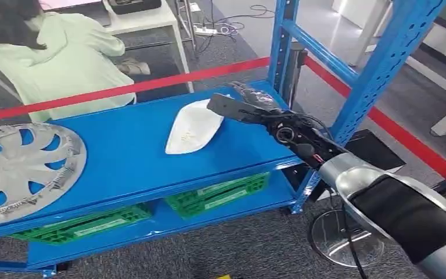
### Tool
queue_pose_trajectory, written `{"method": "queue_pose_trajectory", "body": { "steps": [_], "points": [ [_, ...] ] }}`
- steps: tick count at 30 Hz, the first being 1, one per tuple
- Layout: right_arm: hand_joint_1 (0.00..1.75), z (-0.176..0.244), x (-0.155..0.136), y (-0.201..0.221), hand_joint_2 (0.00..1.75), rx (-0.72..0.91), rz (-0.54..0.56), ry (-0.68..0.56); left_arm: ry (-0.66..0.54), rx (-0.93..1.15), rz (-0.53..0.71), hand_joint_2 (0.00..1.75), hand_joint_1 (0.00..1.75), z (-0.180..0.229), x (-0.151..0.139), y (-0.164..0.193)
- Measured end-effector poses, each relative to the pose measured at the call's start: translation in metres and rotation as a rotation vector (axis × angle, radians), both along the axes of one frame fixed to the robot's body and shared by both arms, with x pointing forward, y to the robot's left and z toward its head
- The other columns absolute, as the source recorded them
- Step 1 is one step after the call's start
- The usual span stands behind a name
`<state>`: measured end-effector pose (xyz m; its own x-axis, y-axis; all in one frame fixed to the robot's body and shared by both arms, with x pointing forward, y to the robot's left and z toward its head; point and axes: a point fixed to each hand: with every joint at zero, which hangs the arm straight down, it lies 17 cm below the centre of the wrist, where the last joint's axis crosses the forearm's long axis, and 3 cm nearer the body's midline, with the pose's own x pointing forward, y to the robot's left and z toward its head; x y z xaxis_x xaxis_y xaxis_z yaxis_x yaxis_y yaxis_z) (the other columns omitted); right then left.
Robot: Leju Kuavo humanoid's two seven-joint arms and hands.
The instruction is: Take the parts from the cabinet and place them on the table.
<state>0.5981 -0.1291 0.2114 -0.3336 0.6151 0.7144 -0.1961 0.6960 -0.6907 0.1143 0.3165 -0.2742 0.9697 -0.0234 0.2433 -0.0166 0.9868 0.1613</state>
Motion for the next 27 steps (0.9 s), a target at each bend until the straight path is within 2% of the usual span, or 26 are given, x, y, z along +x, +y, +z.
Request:
{"method": "queue_pose_trajectory", "body": {
  "steps": [16, 27],
  "points": [
    [0.00, -0.014, -0.005, 0.002, 0.00, -0.016, 0.011, 0.036, -0.004, 0.006, -0.008, 0.00, 0.00, 0.001, 0.003, 0.003],
    [0.00, -0.009, -0.002, 0.001, 0.00, -0.029, 0.006, 0.022, 0.005, 0.005, -0.008, 0.00, 0.00, 0.000, -0.001, 0.002]
  ]
}}
